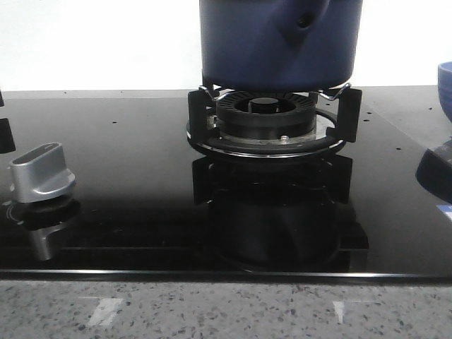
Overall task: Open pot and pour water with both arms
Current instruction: 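Lift the glass lid off the pot with the left gripper, then move the right gripper to the light blue bowl rim and grasp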
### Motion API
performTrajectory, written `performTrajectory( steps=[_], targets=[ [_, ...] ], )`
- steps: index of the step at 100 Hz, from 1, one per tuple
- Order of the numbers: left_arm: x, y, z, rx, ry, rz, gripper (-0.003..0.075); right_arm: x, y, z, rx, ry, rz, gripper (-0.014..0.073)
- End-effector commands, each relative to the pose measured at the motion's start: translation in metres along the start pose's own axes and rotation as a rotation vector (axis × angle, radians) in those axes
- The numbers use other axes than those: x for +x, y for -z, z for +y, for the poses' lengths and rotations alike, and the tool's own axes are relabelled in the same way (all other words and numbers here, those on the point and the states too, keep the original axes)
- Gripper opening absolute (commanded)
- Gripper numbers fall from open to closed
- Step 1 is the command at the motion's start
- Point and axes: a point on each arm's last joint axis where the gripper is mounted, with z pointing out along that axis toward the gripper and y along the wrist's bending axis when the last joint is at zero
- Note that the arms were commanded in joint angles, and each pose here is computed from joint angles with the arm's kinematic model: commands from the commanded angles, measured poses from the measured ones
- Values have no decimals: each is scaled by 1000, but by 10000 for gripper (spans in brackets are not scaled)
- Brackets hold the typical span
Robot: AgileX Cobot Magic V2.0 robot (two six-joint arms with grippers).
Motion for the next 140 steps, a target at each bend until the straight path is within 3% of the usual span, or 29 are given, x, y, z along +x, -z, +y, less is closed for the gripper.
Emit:
performTrajectory(
  steps=[1, 67, 104, 140],
  targets=[
    [-31, 10, -8, 2, 4, -100, 526, -15, 5, -2, 23, -2, -86, 435],
    [-30, 3, -5, 36, -44, -86, 519, -15, 5, -2, 23, -2, -86, 435],
    [-31, 3, -5, 36, -42, -87, 333, -15, 5, -2, 23, -2, -86, 435],
    [-34, 4, -6, 38, -34, -104, 313, -15, 5, -2, 23, -4, -85, 435]
  ],
)
